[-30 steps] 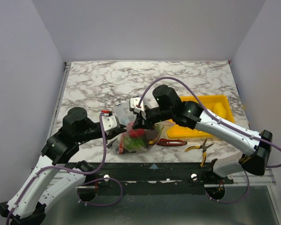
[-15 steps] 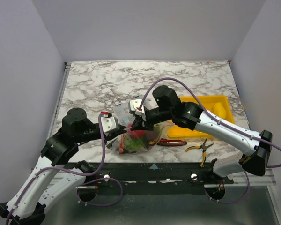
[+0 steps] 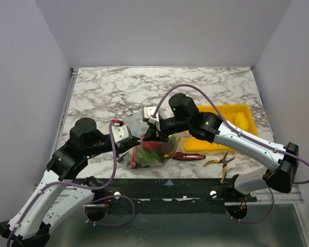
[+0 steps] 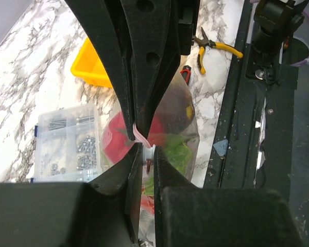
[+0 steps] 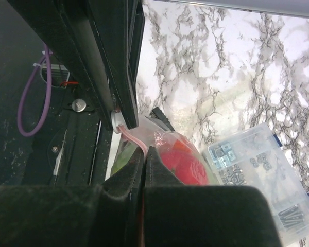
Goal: Place the food in the zip-top bag and seal the zipper
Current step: Zip the zipper food storage bag at the center of the board.
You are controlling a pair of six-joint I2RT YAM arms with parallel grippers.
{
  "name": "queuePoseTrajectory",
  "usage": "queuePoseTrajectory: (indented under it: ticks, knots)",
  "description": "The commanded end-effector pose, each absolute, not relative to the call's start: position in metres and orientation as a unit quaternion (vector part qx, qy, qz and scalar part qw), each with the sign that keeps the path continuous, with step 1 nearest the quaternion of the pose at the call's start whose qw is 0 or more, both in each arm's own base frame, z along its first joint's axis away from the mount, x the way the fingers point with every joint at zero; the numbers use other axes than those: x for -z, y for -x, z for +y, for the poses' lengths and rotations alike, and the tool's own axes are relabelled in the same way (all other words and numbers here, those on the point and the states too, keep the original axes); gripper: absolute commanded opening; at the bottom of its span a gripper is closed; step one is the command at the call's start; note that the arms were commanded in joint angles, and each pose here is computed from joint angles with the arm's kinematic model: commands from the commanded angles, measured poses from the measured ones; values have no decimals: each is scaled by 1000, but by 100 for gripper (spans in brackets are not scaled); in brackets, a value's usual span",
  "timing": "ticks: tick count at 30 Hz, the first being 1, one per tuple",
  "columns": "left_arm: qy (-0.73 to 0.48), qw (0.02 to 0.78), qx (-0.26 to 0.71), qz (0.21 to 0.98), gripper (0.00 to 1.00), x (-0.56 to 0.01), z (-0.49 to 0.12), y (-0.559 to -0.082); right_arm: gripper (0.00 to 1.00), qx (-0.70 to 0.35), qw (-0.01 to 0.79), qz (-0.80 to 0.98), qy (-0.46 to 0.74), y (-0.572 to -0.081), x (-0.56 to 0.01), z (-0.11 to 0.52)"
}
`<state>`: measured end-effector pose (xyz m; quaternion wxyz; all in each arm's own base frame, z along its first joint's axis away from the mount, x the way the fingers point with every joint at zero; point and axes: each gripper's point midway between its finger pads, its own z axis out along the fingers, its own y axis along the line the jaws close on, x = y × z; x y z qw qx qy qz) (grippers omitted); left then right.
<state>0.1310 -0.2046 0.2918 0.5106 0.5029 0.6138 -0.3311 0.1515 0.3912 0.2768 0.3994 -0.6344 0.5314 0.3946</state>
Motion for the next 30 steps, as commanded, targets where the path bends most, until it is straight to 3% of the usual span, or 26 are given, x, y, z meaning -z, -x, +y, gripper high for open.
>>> queuePoseTrajectory:
  ticks: [1, 13, 30]
  knots:
    - [-480, 549, 335, 597, 1, -305, -212, -143, 0, -422, 423, 504, 624, -146, -297, 404]
    - [-430, 607, 283, 606, 4, -308, -194, -161, 0, -428, 412, 513, 619, -142, -295, 399]
    - [-457, 570, 332, 597, 5, -302, -209, -146, 0, -436, 416, 506, 617, -143, -303, 405]
